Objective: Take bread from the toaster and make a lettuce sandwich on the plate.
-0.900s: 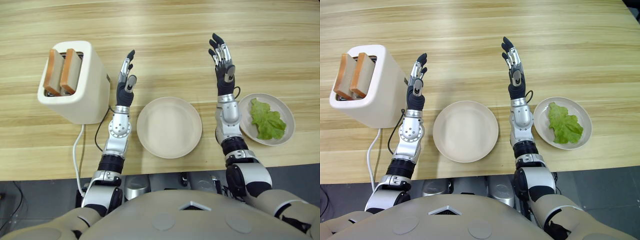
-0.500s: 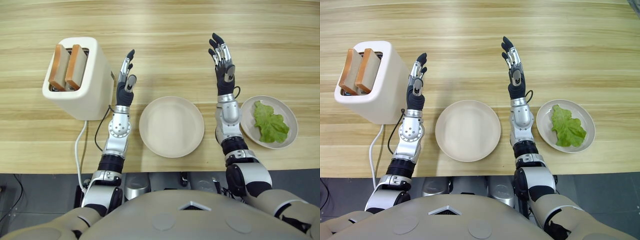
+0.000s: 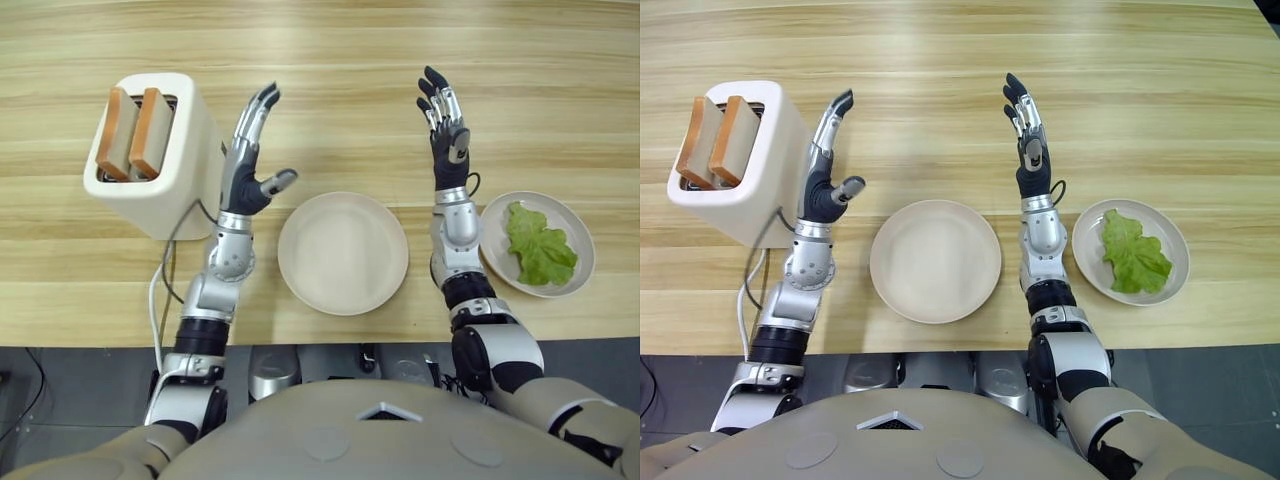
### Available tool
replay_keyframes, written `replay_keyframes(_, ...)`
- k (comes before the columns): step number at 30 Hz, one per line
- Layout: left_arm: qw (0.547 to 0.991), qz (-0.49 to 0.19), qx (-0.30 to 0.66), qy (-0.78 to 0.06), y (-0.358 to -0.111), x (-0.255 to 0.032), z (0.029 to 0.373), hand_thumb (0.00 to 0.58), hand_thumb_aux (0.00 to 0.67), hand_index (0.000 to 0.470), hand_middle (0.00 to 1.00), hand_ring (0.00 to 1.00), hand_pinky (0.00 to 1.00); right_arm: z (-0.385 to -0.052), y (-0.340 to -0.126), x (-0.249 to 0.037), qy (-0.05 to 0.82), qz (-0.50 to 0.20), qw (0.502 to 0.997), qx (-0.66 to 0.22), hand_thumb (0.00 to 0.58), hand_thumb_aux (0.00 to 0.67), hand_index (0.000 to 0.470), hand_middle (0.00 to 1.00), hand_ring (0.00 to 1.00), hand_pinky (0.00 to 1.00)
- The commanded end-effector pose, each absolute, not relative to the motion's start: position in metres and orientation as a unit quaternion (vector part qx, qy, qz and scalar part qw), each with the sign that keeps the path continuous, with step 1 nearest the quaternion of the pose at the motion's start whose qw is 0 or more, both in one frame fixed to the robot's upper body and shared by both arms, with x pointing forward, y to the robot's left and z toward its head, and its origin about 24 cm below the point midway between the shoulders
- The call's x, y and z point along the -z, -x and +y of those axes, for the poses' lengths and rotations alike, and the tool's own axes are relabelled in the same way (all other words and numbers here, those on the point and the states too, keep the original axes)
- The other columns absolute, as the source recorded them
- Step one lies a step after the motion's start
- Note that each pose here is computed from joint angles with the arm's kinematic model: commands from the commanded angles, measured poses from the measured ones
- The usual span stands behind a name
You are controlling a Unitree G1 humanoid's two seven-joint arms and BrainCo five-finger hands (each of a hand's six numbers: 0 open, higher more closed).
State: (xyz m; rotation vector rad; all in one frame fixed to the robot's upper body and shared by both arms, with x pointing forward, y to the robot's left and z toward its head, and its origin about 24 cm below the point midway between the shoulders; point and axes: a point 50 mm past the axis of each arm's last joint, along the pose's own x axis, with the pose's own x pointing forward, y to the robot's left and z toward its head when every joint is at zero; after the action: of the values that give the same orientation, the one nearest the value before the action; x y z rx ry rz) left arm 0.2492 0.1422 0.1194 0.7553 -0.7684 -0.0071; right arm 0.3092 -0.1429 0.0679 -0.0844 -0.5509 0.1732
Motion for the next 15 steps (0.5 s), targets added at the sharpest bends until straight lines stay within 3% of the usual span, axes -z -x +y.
replay_keyframes(1, 0.791, -0.348, -0.078, -0.497, -0.241, -0.148, 0.170, 0.000, 0.000, 0.000, 0.00, 0.00, 0.00, -0.144, -0.310, -0.065, 0.036, -0.264, 0.960, -0.080, 0.000, 0.000, 0.000, 0.00, 0.00, 0.00)
replay_keyframes(9, 0.725, -0.224, -0.222, -0.612, -0.220, -0.194, 0.259, 0.000, 0.000, 0.000, 0.00, 0.00, 0.00, -0.142, -0.308, -0.065, 0.036, -0.267, 0.960, -0.077, 0.000, 0.000, 0.000, 0.00, 0.00, 0.00)
replay_keyframes(15, 0.735, -0.118, -0.253, -0.618, -0.214, -0.174, 0.302, 0.000, 0.000, 0.000, 0.00, 0.00, 0.00, -0.142, -0.307, -0.064, 0.038, -0.268, 0.960, -0.073, 0.000, 0.000, 0.000, 0.00, 0.00, 0.00)
